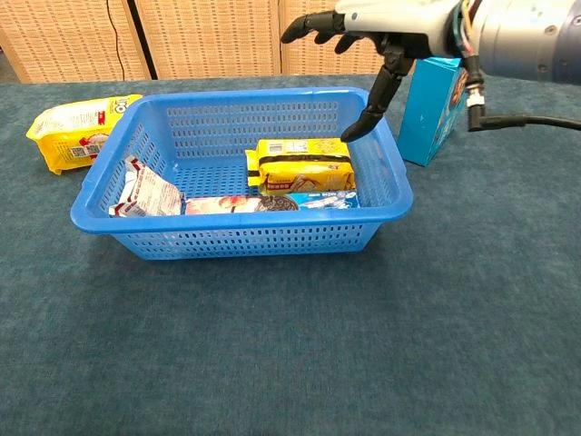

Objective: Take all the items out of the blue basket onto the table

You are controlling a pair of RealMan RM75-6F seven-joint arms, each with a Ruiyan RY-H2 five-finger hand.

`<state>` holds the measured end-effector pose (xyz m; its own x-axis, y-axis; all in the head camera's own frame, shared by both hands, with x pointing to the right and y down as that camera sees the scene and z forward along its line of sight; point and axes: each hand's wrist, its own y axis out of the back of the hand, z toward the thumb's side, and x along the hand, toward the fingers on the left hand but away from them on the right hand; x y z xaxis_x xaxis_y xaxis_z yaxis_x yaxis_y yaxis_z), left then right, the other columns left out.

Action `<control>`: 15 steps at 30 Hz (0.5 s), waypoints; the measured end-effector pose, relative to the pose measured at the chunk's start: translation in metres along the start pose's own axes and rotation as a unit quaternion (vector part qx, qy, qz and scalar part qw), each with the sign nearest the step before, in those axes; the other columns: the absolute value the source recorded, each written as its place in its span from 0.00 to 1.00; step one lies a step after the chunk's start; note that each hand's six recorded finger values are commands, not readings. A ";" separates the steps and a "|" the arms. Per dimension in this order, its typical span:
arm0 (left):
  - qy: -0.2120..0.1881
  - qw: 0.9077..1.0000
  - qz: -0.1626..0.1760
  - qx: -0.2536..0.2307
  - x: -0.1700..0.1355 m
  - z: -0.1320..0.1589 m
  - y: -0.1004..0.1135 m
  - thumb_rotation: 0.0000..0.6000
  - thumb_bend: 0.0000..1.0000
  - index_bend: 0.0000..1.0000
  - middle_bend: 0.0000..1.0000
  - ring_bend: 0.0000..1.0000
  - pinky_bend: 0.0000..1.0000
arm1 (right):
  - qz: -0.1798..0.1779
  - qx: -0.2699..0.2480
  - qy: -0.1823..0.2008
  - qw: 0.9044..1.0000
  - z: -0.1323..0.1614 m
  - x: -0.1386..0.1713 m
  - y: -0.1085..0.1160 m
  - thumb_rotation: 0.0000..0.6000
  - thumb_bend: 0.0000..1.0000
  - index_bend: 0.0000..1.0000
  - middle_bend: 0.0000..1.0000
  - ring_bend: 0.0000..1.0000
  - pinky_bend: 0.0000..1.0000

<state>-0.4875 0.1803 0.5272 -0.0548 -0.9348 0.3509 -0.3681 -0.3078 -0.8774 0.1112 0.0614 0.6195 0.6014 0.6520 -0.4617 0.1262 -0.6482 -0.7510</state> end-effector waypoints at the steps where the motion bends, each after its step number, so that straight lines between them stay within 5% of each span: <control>1: 0.001 1.000 -0.001 0.001 0.000 0.000 -0.001 1.00 0.01 0.00 0.00 0.00 0.00 | 0.002 -0.002 -0.003 1.000 0.001 -0.004 -0.002 1.00 0.00 0.00 0.00 0.00 0.11; 15: 0.010 1.000 -0.004 0.006 0.004 -0.004 -0.004 1.00 0.01 0.00 0.00 0.00 0.00 | 0.027 0.001 -0.028 0.999 0.029 -0.052 -0.036 1.00 0.00 0.00 0.00 0.00 0.16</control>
<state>-0.4902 0.1785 0.5340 -0.0711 -0.9282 0.3652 -0.3580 -0.3179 -0.8779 0.0525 0.0618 0.6566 0.5618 0.6379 -0.5268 0.0943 -0.6820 -0.7253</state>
